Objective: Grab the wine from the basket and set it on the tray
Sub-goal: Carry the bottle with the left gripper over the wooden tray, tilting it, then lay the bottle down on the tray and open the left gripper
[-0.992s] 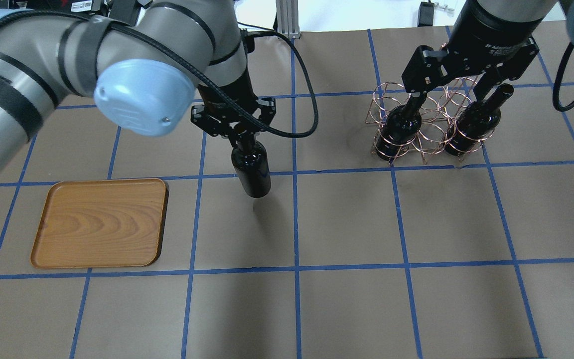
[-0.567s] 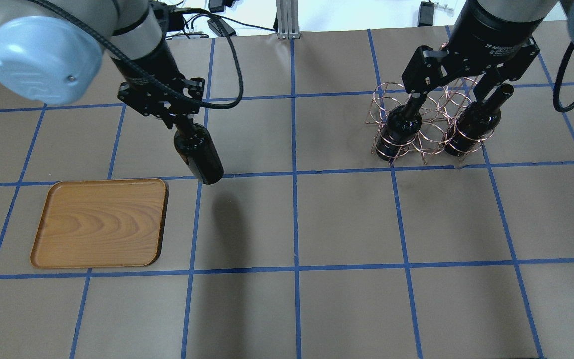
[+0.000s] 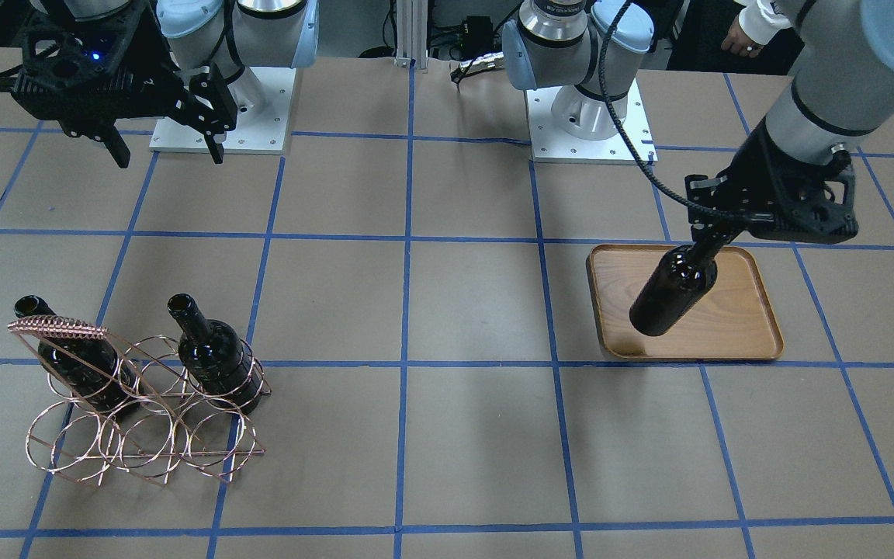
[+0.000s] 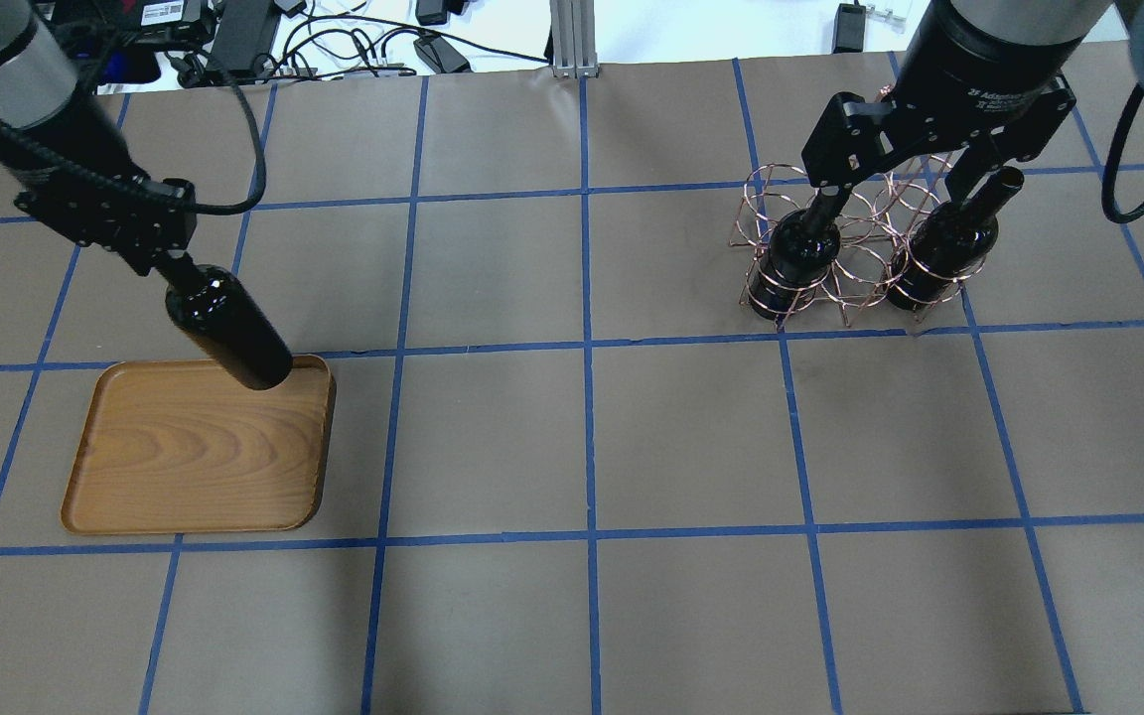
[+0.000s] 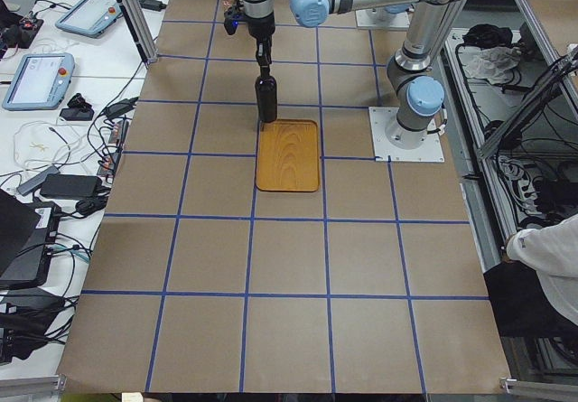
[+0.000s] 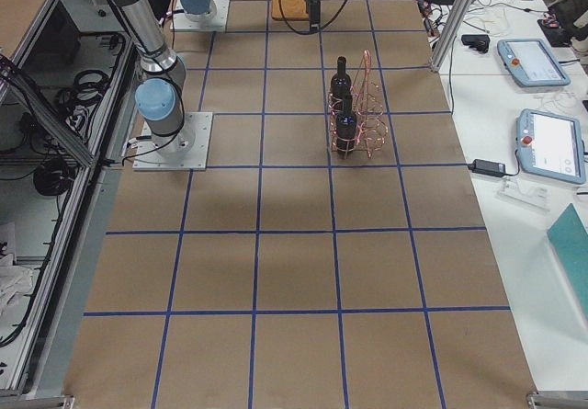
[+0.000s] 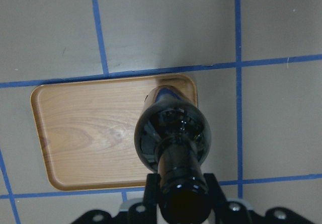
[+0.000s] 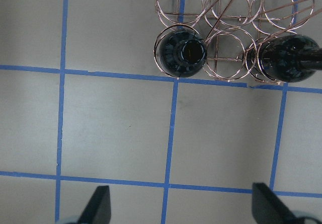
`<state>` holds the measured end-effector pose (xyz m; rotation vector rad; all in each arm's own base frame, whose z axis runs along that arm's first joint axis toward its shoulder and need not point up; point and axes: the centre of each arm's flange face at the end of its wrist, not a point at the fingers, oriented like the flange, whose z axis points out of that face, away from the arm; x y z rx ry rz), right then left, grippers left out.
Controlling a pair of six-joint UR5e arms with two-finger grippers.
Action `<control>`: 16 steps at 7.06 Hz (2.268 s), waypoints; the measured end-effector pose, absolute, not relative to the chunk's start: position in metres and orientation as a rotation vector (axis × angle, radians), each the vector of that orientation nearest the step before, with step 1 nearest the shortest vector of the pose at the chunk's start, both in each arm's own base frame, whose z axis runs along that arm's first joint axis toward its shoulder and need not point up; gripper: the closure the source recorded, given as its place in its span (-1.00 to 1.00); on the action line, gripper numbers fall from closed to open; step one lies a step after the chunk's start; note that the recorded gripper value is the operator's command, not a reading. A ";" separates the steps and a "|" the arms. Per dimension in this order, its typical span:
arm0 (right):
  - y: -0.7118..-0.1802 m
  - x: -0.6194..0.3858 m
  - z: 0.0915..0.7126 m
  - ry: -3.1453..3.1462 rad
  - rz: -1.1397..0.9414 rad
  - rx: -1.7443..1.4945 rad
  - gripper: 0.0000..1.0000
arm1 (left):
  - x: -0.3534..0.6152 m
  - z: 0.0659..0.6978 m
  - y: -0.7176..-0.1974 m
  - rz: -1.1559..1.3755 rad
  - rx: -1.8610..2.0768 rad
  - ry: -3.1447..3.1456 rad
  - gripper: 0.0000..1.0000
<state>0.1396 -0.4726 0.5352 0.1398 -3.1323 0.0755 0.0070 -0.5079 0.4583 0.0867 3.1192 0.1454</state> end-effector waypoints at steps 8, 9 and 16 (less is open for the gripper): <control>-0.473 0.140 0.534 -3.133 0.071 0.143 -1.00 | 0.111 0.426 -0.457 0.062 -0.083 3.191 1.00; -0.473 0.140 0.534 -3.133 0.071 0.142 -1.00 | 0.111 0.421 -0.454 0.065 -0.090 3.202 1.00; -0.472 0.139 0.535 -3.129 0.073 0.143 -1.00 | 0.107 0.437 -0.440 0.088 -0.095 3.188 -1.00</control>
